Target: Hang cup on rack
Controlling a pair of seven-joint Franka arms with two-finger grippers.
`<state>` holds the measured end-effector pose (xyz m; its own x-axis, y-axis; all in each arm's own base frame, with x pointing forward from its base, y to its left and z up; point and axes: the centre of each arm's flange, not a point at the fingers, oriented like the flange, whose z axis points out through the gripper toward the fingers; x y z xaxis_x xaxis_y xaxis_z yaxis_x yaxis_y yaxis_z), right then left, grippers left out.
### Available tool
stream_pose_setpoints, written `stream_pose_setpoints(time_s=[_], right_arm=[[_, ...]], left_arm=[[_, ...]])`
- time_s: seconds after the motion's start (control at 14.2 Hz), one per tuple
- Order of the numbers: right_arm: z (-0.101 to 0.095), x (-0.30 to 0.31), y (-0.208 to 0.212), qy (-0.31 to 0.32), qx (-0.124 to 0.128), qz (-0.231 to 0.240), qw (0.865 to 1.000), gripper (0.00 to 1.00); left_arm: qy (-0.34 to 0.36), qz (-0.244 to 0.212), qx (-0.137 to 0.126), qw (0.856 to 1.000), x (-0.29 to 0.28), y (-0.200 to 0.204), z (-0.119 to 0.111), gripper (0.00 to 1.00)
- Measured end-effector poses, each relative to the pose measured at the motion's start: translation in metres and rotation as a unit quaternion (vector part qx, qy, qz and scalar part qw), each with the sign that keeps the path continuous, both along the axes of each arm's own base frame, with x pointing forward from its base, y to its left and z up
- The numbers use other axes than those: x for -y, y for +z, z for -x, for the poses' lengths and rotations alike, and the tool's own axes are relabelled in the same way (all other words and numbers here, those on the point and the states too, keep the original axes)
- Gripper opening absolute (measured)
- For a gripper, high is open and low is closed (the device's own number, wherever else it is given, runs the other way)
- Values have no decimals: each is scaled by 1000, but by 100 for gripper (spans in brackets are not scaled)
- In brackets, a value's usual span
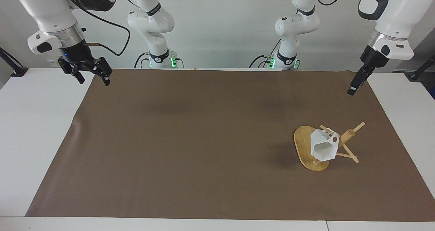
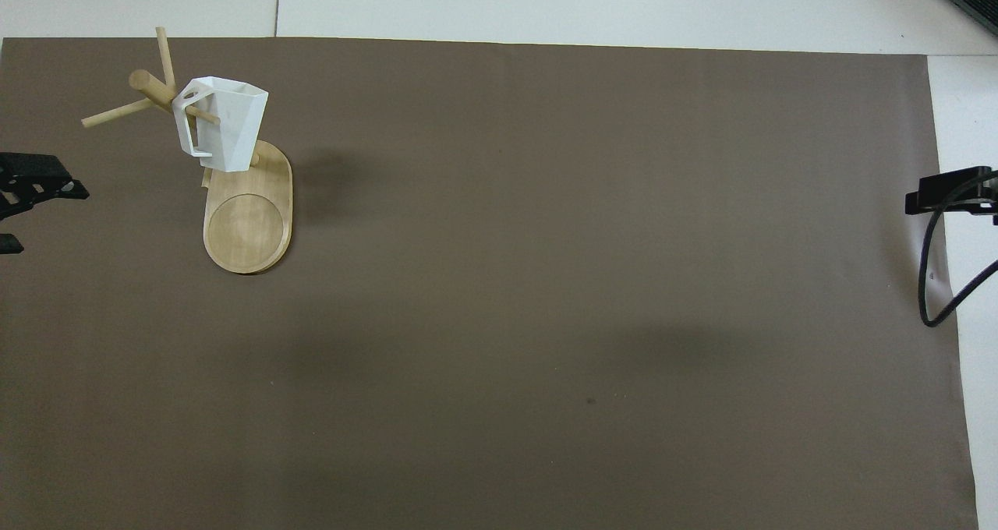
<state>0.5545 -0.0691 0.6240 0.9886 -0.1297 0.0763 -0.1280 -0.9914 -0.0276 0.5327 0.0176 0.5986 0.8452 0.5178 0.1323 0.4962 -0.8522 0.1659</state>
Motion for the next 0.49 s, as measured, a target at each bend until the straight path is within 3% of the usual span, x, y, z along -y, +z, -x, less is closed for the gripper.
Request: stream_pose_setpoints(time_s=[0.21,0.49], right_arm=[[0,-1,0,1,0,0,1000,100],[0,1,0,-1,0,0,1000,100]], left_arm=[[-86,-10,-3,996,7,6,-8,100],[-201,-23,-18,979,22,7,-8,100]])
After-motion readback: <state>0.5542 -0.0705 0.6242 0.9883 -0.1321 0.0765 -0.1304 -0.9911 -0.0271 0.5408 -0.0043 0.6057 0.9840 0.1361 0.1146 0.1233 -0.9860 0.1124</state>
